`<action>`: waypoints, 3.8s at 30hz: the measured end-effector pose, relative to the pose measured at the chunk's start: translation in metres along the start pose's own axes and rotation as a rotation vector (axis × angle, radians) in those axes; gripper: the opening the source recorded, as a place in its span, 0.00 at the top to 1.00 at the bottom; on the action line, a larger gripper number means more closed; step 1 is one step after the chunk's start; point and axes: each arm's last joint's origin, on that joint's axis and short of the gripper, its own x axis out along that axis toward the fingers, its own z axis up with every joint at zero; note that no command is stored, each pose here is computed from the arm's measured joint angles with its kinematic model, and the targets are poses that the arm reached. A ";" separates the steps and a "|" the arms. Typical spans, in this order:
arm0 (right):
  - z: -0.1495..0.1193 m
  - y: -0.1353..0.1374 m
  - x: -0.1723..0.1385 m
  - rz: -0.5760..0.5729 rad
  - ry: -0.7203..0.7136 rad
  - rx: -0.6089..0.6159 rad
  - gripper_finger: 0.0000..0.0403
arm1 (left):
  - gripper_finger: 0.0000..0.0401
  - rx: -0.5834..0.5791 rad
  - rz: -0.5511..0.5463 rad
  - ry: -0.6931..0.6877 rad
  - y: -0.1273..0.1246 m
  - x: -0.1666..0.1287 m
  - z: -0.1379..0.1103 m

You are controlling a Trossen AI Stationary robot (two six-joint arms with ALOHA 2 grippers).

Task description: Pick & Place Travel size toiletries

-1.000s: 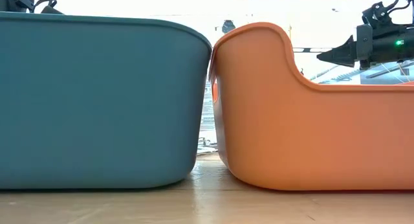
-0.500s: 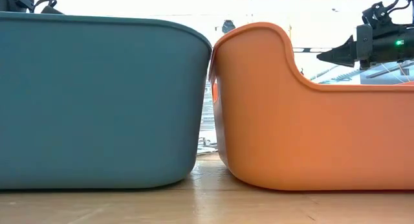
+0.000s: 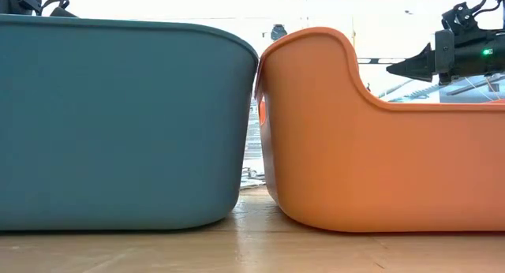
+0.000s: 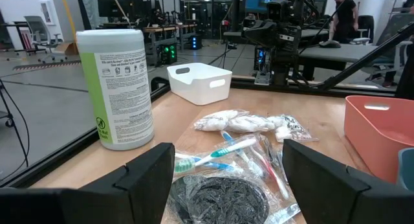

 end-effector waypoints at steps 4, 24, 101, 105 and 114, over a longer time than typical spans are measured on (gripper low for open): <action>0.000 0.000 0.000 0.000 0.000 0.000 1.00 | 0.30 0.000 0.000 0.000 0.000 0.000 0.000; 0.009 -0.002 0.000 0.006 -0.077 0.493 1.00 | 0.30 0.000 -0.001 0.000 0.000 0.000 0.000; -0.039 0.050 0.194 0.032 0.977 -0.081 0.59 | 0.30 0.000 0.001 0.000 0.000 0.000 0.000; -0.046 0.050 0.188 0.076 0.995 -0.060 0.60 | 0.30 0.000 0.002 0.000 0.000 0.000 0.000; -0.048 0.050 0.186 0.071 1.004 -0.056 0.67 | 0.30 0.000 0.001 0.000 0.000 0.000 0.000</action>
